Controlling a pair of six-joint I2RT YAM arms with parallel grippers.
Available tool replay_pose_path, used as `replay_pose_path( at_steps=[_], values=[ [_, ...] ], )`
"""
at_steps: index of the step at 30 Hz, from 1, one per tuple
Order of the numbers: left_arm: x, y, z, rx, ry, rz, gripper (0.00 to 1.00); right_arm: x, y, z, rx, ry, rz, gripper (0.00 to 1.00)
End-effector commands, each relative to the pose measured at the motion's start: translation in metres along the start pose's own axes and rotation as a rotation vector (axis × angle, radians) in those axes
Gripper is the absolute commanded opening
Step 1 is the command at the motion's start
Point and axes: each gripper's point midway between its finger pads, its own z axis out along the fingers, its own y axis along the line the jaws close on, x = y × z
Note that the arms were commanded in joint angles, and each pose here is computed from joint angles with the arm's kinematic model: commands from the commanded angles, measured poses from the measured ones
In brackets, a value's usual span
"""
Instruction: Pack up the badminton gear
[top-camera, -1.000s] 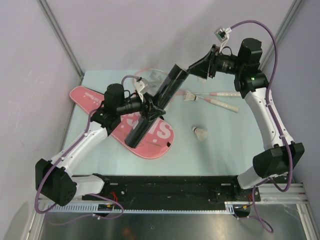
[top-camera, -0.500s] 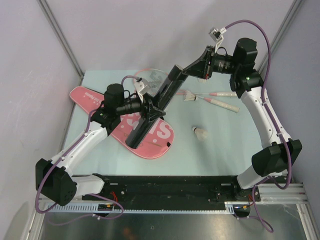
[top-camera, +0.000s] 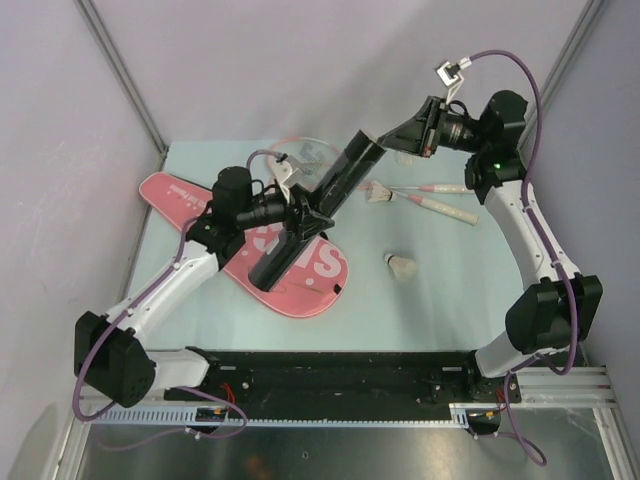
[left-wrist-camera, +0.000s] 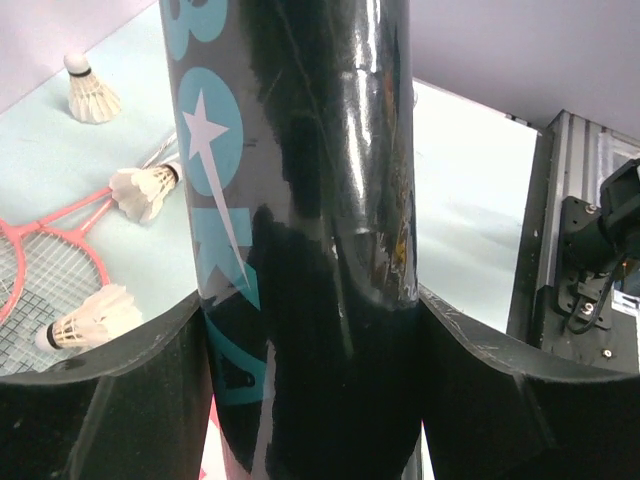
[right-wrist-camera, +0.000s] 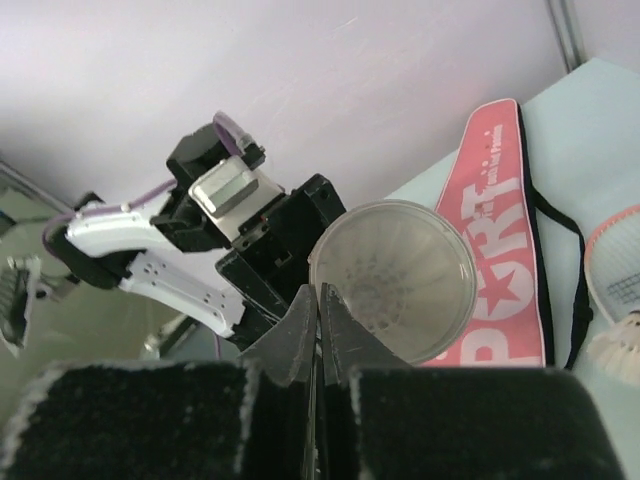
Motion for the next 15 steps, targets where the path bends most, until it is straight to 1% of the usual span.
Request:
replay_pose_path(
  at_steps=[1,5,7,8,9,10,11,12,13,14,15],
  values=[
    [-0.002,0.01,0.0,-0.028,-0.001,0.043,0.23,-0.061,0.025,-0.033,0.078,-0.232,-0.051,0.0],
    [-0.001,0.013,0.003,-0.03,0.006,0.044,0.19,-0.079,0.026,-0.053,0.126,-0.312,-0.063,0.0],
    [0.005,0.013,0.002,-0.033,0.028,0.023,0.19,-0.082,0.028,-0.055,0.12,-0.321,-0.065,0.0],
    [0.005,0.012,0.002,-0.028,0.028,0.025,0.19,-0.084,0.025,-0.06,0.127,-0.311,-0.074,0.0],
    [0.004,0.012,0.002,-0.027,0.026,0.025,0.19,-0.082,0.023,-0.057,0.125,-0.29,-0.063,0.0],
    [0.002,0.011,0.001,-0.028,0.022,0.028,0.19,-0.072,0.015,-0.043,0.116,-0.244,-0.082,0.0],
    [0.001,0.01,0.001,-0.025,0.019,0.03,0.2,-0.065,0.007,-0.036,0.172,-0.202,-0.008,0.0],
    [0.0,0.012,0.0,-0.048,0.016,0.04,0.21,-0.059,-0.002,-0.03,0.237,-0.182,-0.001,0.38],
    [0.0,0.014,-0.001,-0.071,0.016,0.055,0.21,-0.043,-0.003,-0.01,0.287,-0.118,-0.102,0.52],
    [0.0,0.016,0.0,-0.099,0.019,0.094,0.21,-0.029,-0.023,-0.011,0.453,-0.096,-0.037,0.61],
    [-0.003,0.023,-0.005,-0.174,0.013,0.122,0.21,-0.028,-0.017,-0.005,0.478,-0.087,-0.064,0.7]
  ],
)
